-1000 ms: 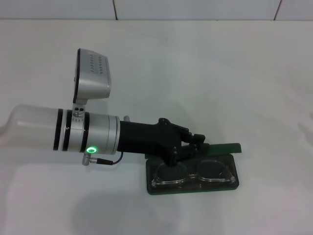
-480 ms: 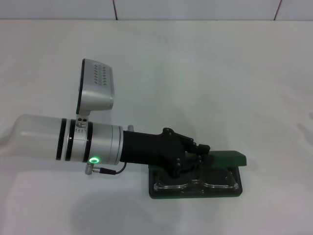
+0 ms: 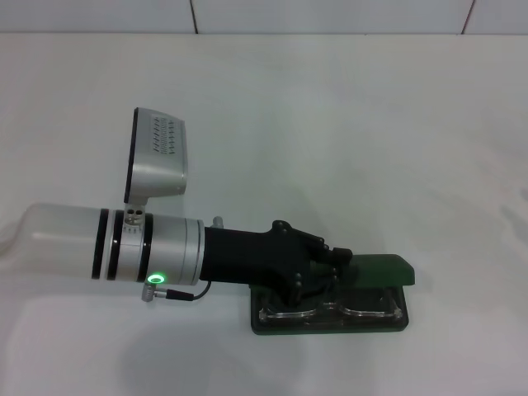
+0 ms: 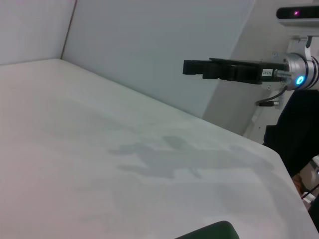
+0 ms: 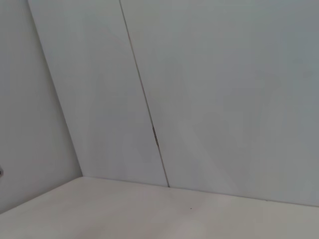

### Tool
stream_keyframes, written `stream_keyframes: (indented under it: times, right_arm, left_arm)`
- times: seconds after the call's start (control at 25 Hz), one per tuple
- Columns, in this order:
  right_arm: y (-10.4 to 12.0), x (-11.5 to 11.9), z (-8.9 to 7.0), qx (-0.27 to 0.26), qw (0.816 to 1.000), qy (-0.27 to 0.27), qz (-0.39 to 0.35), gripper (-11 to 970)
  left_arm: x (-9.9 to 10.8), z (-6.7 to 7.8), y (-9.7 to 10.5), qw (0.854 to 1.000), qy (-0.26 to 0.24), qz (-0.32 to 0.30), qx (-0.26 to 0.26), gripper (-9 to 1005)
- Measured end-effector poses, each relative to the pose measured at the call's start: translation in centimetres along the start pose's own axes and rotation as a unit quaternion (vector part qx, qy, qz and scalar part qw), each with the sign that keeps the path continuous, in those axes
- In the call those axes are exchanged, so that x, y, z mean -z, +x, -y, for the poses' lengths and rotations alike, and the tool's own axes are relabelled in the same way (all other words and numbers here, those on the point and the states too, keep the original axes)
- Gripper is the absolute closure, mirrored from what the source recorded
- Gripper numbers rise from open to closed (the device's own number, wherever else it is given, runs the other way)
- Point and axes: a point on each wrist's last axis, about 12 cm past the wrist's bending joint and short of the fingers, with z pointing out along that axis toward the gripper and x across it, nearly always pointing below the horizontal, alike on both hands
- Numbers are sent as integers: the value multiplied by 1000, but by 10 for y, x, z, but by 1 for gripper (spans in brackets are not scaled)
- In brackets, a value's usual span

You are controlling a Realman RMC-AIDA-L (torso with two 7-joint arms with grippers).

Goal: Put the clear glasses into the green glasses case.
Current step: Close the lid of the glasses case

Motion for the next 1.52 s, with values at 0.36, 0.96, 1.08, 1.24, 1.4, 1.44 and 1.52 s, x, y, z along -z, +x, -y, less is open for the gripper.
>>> stream_keyframes:
  times: [0.36, 0.96, 1.08, 1.24, 1.4, 1.44, 1.52]
  right_arm:
    - [-1, -1, 0, 1, 1000, -1, 1, 444]
    - [-2, -3, 1, 2, 1000, -3, 1, 437]
    - [-2, -3, 1, 2, 1000, -2, 1, 436]
    - [-2, -3, 1, 2, 1000, -3, 1, 434]
    - [-2, -3, 0, 2, 1000, -6, 1, 432]
    - [-2, -4, 0, 3, 1000, -8, 0, 432]
    - [-1, -6, -1, 3, 1000, -17, -5, 431]
  left_arm:
    - [-2, 5, 7, 1000, 8, -6, -9, 782]
    - [-8, 10, 8, 999, 19, -8, -27, 781]
    - [-9, 11, 5, 999, 23, -6, -33, 781]
    - [-10, 15, 0, 999, 30, 3, -41, 781]
    - [-9, 15, -6, 999, 31, 10, -38, 780]
    - [-8, 14, -9, 999, 31, 11, -37, 780]
    - [-8, 13, -14, 999, 32, 12, -39, 780]
